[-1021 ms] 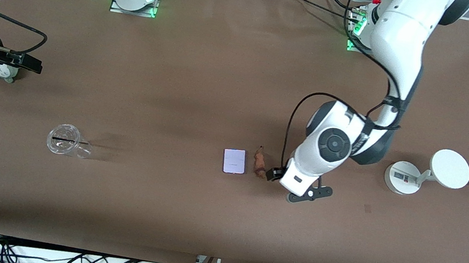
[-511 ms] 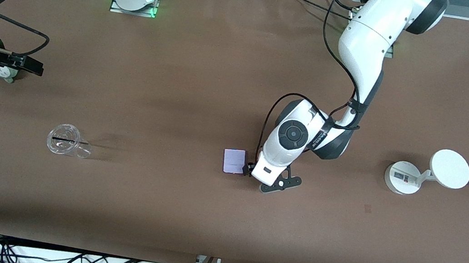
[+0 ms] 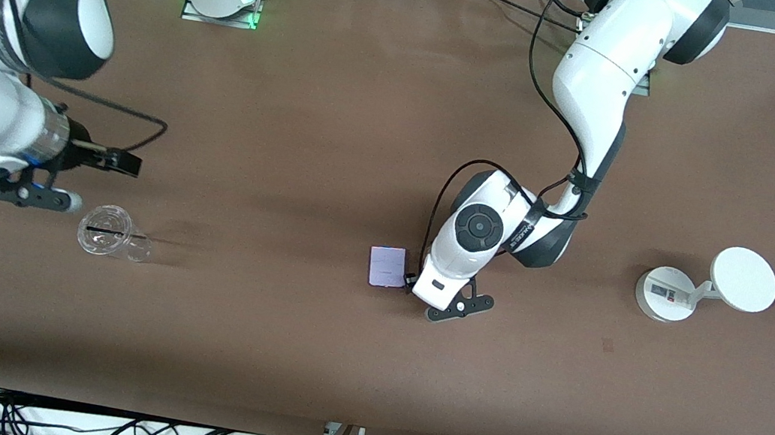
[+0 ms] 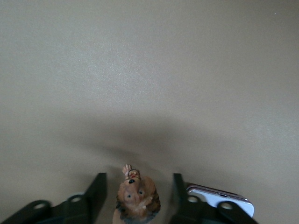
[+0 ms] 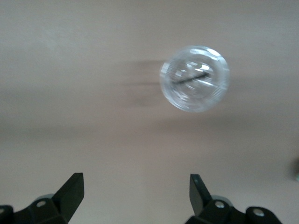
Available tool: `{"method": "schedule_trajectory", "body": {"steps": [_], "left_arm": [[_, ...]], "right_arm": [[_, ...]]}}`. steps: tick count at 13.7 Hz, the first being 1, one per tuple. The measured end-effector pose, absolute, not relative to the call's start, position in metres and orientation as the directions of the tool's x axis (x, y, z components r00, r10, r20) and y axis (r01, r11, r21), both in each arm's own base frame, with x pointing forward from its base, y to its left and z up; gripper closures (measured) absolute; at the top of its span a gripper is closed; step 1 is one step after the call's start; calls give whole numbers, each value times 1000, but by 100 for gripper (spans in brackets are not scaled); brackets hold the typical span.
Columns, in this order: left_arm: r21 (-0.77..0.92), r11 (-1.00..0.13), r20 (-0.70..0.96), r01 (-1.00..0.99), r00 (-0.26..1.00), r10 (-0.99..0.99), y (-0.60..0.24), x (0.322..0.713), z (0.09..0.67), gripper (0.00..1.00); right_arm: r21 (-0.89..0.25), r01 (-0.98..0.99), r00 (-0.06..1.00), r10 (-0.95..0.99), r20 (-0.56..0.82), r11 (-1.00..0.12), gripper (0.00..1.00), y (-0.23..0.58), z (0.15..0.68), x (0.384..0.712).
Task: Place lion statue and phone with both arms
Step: 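Grasp the lion with the left gripper while the right gripper reaches the phone, then carry the lion with the left gripper while the right gripper grasps the phone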
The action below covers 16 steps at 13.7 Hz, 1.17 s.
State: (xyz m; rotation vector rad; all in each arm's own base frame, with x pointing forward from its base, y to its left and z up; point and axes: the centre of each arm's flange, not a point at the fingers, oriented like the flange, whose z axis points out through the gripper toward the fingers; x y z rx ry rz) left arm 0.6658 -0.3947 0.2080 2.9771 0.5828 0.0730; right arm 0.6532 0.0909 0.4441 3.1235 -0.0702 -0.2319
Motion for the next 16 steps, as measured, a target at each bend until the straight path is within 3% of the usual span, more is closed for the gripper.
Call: {"method": "schedule_trajectory", "body": {"steps": [2,8,16], "left_arm": [[116,-921,27,372,926,378,-396,666,209,63],[128,-918,51,375,922,384,-374,678,238,64],[76,-960,48,270,961,274,-243,668,282,64]], "right_arm": [[-7,-25,991,-24,-135,-1000,0,118,412,663],[7,-30,996,-31,-86,-1000,0,250,346,651],[-62,99,990,93,103,-993,0,414,249,604]]}}
